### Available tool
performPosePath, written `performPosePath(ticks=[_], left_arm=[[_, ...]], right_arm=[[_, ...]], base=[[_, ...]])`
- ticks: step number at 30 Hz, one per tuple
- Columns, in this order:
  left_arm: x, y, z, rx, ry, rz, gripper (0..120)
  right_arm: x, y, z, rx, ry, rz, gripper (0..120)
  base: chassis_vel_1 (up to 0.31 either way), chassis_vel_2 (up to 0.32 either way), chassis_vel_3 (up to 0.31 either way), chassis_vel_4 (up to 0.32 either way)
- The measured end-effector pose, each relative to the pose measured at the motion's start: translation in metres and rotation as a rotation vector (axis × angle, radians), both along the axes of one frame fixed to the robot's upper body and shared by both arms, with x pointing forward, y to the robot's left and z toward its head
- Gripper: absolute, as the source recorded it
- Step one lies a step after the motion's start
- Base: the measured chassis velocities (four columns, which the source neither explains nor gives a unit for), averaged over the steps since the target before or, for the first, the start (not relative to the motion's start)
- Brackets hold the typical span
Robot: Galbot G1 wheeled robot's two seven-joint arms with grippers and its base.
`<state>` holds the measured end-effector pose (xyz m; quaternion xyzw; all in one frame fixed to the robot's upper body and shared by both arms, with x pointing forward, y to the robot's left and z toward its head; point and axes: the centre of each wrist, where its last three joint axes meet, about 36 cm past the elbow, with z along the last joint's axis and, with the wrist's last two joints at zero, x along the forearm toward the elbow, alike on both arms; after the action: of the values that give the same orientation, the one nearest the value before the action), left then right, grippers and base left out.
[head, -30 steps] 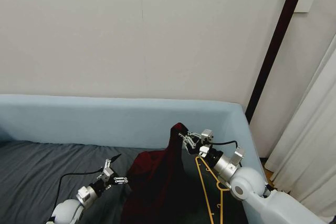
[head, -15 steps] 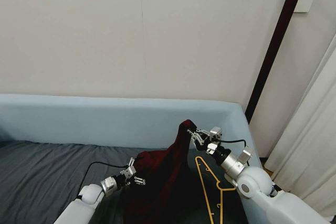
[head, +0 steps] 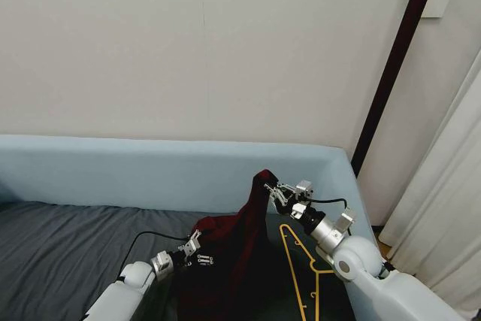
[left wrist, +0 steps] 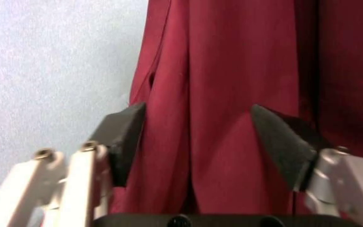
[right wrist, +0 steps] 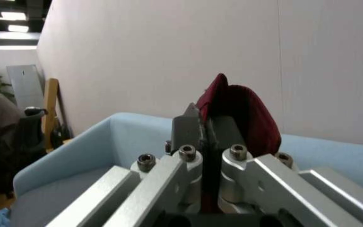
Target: Pick up the clothes from the sofa and hang them on the clothes hanger.
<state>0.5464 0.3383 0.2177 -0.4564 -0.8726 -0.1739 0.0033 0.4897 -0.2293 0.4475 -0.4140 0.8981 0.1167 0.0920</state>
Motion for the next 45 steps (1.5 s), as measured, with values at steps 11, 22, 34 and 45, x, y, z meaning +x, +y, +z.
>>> performPosePath(ticks=[11,22,34,45], left_arm=[[-0.004,-0.006,0.008,-0.101,-0.025,0.084,22],[-0.018,-0.009,0.008,-0.175,-0.045,0.167,0],[0.007,-0.014,0.090,-0.352,-0.306,0.344,0],[-0.003,-0.006,0.212,-0.383,-0.583,0.330,0]], right_arm=[[0.008,-0.001,0.006,-0.001,-0.022,-0.028,0],[0.020,0.005,0.025,0.031,-0.056,-0.036,0],[0.037,0.009,0.058,0.052,-0.109,-0.068,0],[0.070,0.030,0.144,0.139,-0.223,-0.113,0]], base=[[0.000,0.000,0.000,0.000],[0.000,0.000,0.000,0.000],[0.000,0.000,0.000,0.000],[0.000,0.000,0.000,0.000]])
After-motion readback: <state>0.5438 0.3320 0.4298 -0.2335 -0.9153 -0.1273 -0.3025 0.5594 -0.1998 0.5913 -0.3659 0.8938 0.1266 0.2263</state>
